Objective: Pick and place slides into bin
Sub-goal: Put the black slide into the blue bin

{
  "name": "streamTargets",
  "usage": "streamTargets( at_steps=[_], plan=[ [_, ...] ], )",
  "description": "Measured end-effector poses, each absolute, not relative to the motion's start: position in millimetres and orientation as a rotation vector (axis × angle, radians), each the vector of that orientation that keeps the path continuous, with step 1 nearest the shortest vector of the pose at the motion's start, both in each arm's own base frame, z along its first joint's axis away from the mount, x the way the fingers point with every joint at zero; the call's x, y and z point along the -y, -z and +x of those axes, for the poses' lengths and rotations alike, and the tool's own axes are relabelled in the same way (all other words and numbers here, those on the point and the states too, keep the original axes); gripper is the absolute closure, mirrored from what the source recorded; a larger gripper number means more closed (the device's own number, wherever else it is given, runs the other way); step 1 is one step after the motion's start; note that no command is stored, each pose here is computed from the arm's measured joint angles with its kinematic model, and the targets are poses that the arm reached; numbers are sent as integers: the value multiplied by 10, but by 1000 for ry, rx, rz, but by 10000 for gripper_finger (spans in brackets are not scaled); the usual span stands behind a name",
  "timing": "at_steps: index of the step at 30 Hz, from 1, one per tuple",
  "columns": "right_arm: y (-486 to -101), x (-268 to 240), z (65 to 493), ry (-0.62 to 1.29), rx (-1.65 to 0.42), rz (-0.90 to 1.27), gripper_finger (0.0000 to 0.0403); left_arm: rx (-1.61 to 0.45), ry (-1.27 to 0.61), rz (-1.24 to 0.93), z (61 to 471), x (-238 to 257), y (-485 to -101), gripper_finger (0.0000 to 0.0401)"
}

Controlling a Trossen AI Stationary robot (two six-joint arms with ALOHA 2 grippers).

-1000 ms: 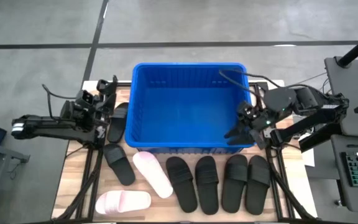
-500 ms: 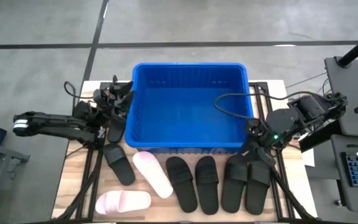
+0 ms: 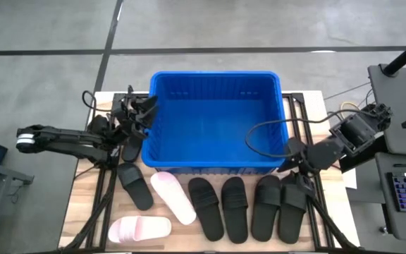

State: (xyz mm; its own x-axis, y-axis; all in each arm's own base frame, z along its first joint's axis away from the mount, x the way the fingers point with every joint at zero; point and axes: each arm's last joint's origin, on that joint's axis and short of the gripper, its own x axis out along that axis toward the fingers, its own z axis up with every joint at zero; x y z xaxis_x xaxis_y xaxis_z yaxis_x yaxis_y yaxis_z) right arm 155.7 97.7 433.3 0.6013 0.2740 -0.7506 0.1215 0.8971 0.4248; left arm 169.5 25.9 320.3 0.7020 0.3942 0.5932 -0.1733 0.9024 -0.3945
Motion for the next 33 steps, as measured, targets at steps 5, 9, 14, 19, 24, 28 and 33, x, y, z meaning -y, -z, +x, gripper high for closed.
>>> streamTargets(
  at_steps=[5, 9, 14, 19, 24, 28, 33],
  plan=[
    [-4272, -993, 1615, 40, -867, 405, 209, 738, -320, -323, 1677, -257, -3217, 155],
    [-4179, -1122, 1722, 61, -882, 307, 209, 736, -321, -323, 1677, -257, -3217, 155],
    [-3995, -1359, 1906, 55, -961, 230, 209, 732, -321, -323, 1684, -258, -3212, 155],
    [-3732, -1582, 2021, 101, -1097, 126, 209, 725, -322, -322, 1700, -259, -3203, 155],
    [-3491, -1768, 2019, 183, -1239, 33, 209, 723, -323, -322, 1708, -260, -3197, 155],
    [-3365, -1932, 2014, 208, -1272, 15, 209, 719, -323, -321, 1713, -260, -3194, 155],
    [-3193, -2121, 2029, 230, -1304, -21, 209, 713, -324, -321, 1728, -262, -3183, 155]
  ],
)
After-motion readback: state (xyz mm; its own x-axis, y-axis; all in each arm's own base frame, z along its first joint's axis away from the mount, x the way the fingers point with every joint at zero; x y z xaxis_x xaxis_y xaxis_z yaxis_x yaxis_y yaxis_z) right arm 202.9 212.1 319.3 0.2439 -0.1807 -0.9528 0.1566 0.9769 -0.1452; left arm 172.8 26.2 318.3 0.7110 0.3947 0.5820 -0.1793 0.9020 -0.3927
